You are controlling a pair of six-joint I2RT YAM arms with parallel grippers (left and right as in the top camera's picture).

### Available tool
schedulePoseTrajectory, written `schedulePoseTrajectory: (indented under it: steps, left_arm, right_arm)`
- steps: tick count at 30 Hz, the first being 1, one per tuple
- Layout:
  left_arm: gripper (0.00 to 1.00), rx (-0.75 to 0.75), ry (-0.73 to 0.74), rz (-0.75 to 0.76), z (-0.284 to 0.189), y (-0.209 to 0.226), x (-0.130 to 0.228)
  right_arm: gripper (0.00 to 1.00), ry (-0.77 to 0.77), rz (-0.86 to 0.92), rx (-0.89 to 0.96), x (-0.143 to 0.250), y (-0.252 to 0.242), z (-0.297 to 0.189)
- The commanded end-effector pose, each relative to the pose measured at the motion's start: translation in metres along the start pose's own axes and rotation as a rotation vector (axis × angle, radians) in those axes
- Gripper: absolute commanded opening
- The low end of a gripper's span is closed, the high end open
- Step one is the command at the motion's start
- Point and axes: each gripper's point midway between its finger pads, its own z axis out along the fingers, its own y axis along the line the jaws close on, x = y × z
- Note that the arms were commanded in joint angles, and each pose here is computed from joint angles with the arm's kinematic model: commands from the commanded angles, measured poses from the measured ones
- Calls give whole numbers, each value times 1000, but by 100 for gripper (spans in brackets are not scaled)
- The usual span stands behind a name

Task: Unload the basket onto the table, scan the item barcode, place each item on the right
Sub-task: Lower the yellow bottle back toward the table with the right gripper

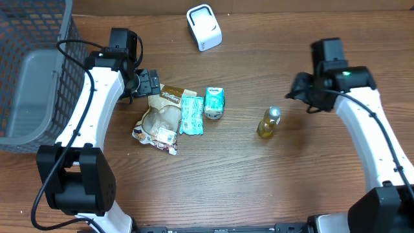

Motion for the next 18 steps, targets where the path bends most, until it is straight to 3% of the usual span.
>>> schedulePoseTrajectory:
  steps: [1, 4, 8, 10, 18]
  left_arm:
    - [100, 0, -20, -4, -6, 0, -5]
    - [100, 0, -20, -4, -6, 0, -5]
    - [100, 0, -20, -4, -6, 0, -5]
    - [100, 0, -20, -4, -6, 0, -5]
    - [100, 0, -20, -4, -6, 0, -5]
  right_arm:
    - [62, 77, 32, 10, 12, -10, 0]
    - [54, 172, 71, 59, 37, -22, 3]
    - [32, 288, 73, 29, 70, -18, 16]
    - [14, 339, 82, -24, 83, -10, 22]
    - [12, 418, 124, -218, 103, 26, 34]
